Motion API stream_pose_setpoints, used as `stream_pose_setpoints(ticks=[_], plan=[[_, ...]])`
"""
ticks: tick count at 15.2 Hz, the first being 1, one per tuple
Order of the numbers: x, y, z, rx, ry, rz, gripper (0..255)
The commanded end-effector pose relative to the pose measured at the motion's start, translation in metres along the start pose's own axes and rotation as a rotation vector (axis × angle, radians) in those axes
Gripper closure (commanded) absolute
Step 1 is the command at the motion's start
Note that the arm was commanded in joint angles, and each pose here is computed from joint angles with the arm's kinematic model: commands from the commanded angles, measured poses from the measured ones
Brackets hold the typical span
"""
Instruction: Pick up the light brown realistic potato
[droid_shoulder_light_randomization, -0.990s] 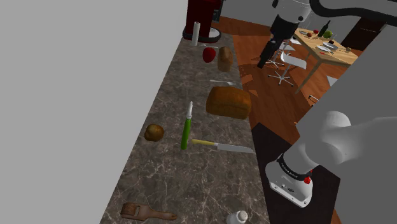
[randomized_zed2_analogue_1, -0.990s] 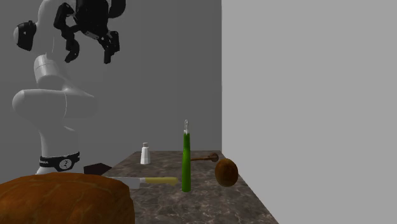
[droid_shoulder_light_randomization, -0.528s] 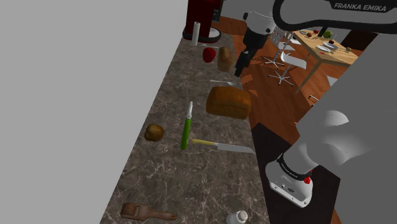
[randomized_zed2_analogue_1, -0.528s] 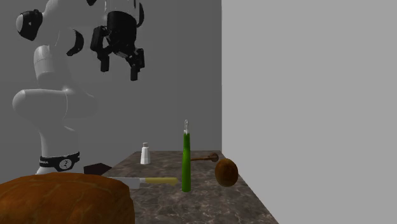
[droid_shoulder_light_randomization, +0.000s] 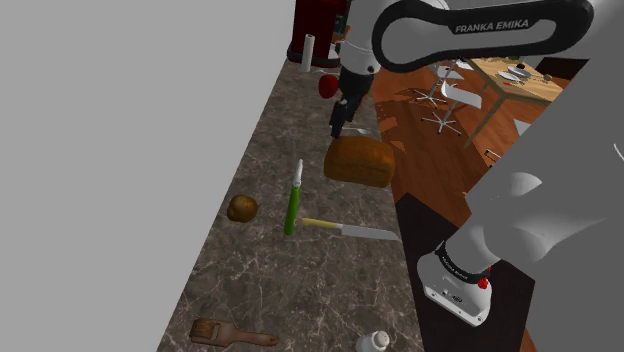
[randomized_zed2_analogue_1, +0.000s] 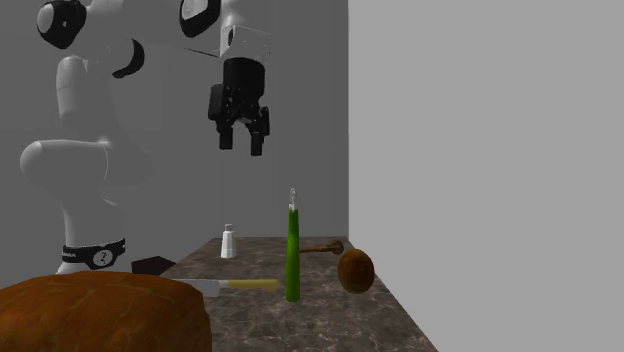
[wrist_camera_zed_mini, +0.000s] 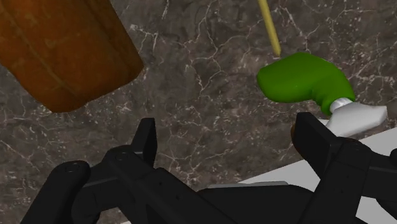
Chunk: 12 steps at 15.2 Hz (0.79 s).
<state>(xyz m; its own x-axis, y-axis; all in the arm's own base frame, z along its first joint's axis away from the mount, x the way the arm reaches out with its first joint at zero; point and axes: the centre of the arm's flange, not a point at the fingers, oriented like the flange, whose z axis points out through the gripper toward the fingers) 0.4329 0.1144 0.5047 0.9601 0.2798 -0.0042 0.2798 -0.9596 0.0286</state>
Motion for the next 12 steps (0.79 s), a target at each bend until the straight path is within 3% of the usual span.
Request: stream_pose_setpoints(ticks=[1,12], plan=[[0.018,-0.011,0.017,0.007,-0.008,-0.021,0],[0.11,-0.094,0.097,0.045,-0.054,-0.131,0]])
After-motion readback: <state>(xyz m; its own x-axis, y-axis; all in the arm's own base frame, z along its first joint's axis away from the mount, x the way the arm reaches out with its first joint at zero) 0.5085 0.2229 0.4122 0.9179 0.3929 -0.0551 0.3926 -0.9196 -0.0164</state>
